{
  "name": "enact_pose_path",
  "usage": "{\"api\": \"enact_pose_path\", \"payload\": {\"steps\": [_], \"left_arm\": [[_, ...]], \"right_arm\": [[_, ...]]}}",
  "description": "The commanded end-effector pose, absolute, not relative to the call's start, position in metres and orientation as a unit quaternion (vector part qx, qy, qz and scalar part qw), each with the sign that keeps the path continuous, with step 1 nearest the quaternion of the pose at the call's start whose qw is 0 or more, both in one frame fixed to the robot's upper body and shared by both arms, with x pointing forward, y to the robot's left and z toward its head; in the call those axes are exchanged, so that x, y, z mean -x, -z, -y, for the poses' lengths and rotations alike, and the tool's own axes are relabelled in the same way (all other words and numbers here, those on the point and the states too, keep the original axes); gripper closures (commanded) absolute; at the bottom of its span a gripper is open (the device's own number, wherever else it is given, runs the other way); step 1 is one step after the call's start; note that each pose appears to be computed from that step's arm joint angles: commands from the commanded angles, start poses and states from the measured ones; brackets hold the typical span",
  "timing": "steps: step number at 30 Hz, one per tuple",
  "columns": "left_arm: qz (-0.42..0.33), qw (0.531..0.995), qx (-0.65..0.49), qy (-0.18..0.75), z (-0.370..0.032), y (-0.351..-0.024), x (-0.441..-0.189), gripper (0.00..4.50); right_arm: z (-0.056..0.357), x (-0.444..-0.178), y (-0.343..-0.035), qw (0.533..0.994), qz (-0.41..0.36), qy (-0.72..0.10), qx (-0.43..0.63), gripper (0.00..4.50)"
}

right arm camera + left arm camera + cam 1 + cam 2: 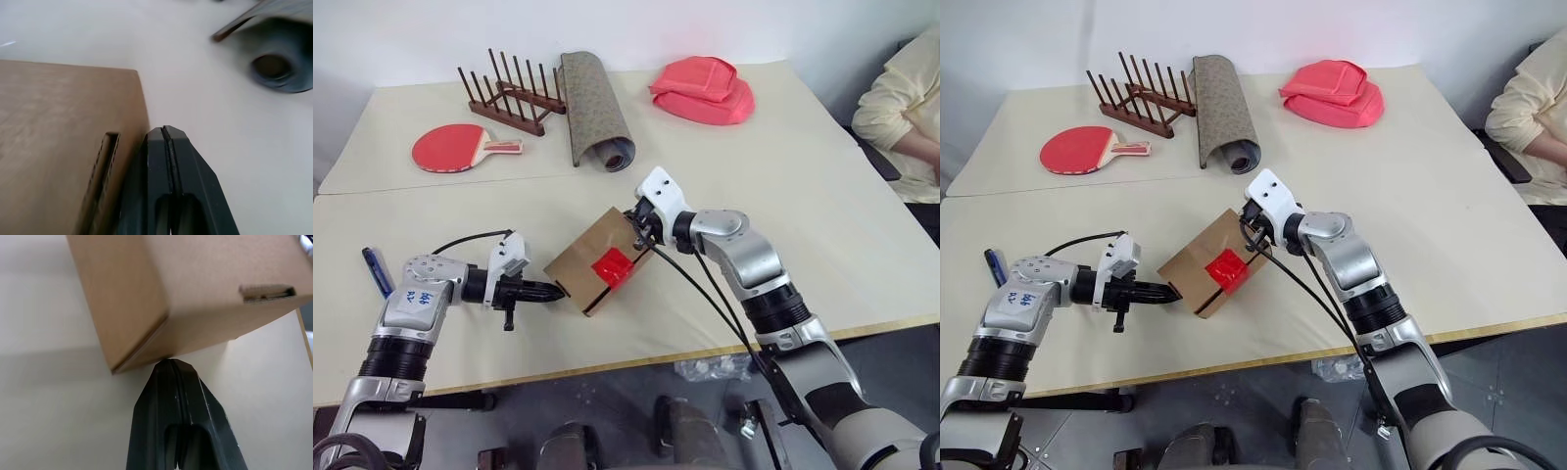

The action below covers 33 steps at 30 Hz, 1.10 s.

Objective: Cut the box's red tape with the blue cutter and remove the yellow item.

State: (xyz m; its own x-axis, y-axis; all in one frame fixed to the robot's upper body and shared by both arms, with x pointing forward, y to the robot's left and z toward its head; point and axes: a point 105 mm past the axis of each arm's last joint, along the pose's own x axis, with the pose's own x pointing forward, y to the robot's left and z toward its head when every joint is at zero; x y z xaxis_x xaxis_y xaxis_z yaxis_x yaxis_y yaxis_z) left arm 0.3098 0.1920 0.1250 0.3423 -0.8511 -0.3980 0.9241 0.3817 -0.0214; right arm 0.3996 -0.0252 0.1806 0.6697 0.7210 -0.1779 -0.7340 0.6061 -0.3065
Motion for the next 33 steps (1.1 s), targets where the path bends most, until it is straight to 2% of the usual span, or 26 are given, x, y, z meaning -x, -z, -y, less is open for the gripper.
{"api": "enact_pose_path", "payload": {"steps": [1,6,10,14,17,21,27,33], "left_arm": [[-0.139,0.847,-0.101,0.503,-0.211,-0.154,-0.303,4.50],[-0.148,0.862,-0.105,0.473,-0.222,-0.152,-0.296,4.50],[-0.100,0.884,-0.134,0.436,-0.225,-0.155,-0.314,4.50],[-0.006,0.905,-0.132,0.405,-0.209,-0.171,-0.351,4.50],[0.006,0.901,-0.129,0.415,-0.196,-0.170,-0.364,4.50],[0.002,0.873,-0.104,0.477,-0.167,-0.167,-0.364,4.50],[-0.081,0.803,-0.105,0.580,-0.149,-0.146,-0.333,4.50],[-0.145,0.755,-0.102,0.632,-0.135,-0.141,-0.303,4.50]], "right_arm": [[0.065,-0.411,-0.219,0.932,0.050,-0.315,0.174,4.46],[0.097,-0.403,-0.226,0.938,0.054,-0.278,0.199,4.46],[0.123,-0.377,-0.206,0.933,-0.023,-0.283,0.223,4.46],[0.110,-0.324,-0.171,0.889,-0.126,-0.380,0.220,4.46],[0.095,-0.309,-0.160,0.873,-0.152,-0.414,0.210,4.46],[0.075,-0.321,-0.157,0.878,-0.141,-0.413,0.195,4.46],[0.043,-0.352,-0.174,0.893,-0.096,-0.405,0.172,4.46],[0.035,-0.356,-0.175,0.885,-0.086,-0.419,0.184,4.46]]}}
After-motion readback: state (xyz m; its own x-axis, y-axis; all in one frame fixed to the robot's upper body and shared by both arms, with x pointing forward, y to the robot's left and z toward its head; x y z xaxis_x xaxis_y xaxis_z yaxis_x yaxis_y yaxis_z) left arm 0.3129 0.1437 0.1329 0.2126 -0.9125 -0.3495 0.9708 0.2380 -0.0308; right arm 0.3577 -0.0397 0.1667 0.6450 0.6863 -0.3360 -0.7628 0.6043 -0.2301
